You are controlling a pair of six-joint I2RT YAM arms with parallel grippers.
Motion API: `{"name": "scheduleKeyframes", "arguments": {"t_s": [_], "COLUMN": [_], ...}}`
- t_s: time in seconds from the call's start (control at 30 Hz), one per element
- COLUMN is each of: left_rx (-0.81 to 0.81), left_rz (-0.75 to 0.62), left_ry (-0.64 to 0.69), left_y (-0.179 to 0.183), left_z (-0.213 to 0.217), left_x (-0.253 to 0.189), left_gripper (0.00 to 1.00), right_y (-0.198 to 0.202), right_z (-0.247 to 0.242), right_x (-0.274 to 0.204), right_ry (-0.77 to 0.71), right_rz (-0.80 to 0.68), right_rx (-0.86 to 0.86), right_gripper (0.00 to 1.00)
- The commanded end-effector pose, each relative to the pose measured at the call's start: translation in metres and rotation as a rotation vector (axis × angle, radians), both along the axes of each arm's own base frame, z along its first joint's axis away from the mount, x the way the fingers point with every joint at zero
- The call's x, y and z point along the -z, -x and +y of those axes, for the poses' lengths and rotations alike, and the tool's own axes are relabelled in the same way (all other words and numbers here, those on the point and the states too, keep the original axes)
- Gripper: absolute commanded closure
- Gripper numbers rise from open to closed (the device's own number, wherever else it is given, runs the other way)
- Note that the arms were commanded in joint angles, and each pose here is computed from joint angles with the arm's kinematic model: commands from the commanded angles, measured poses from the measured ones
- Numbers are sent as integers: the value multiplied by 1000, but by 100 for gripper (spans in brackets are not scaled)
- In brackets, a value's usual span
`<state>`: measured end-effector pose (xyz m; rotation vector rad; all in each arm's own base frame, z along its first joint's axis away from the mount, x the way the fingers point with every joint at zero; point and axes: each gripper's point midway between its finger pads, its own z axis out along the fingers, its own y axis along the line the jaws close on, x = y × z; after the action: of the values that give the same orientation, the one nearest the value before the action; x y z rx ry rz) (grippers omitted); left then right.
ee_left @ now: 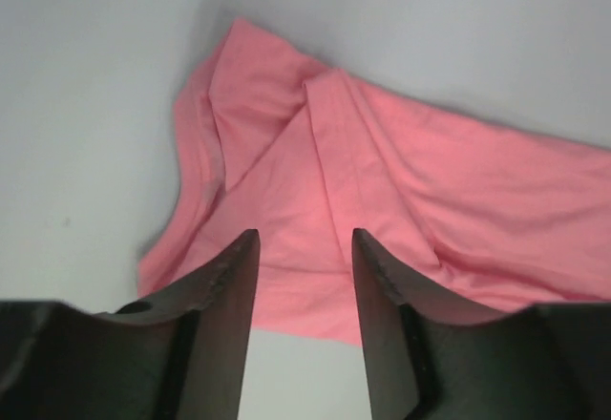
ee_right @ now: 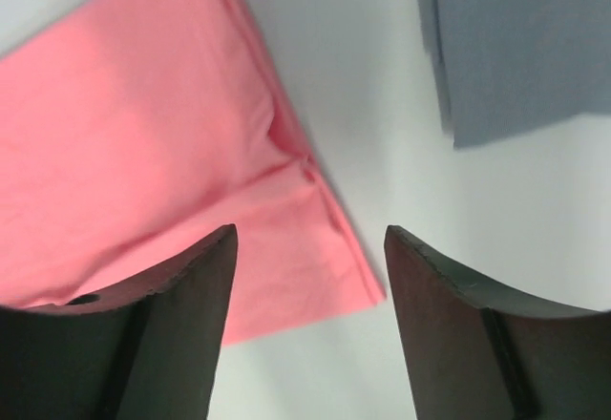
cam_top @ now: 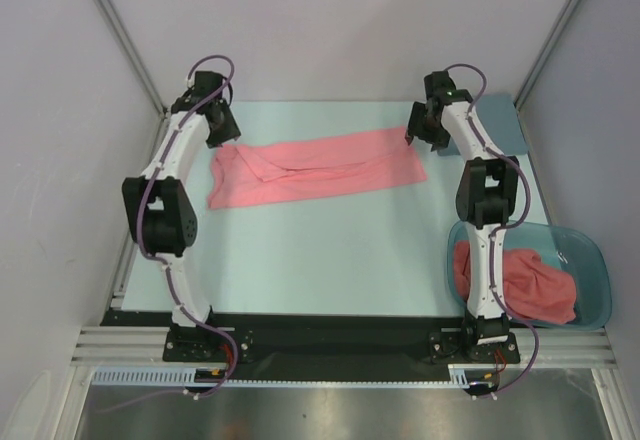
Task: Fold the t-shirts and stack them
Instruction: Fold the tshirt
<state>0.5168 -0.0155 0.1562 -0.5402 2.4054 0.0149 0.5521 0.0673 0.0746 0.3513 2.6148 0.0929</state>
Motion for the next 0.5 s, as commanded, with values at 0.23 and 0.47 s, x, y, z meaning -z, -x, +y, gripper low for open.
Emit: {"name": "scheduleKeyframes", "arguments": {"t_s": [0.23,0.47], "left_rx": [19,-15], "left_rz": [113,118], "left_ry": [135,143], "left_y": [119,105], "left_z": [-30,-19], "left_x": [52,66], "left_gripper": [61,66], "right_y": [52,49], "right_z": [25,38], "right_x": [-8,18], "right_ry": [35,37], "right_rz": [61,73], "right_rx": [-85,-112], "right_gripper": [36,50]}}
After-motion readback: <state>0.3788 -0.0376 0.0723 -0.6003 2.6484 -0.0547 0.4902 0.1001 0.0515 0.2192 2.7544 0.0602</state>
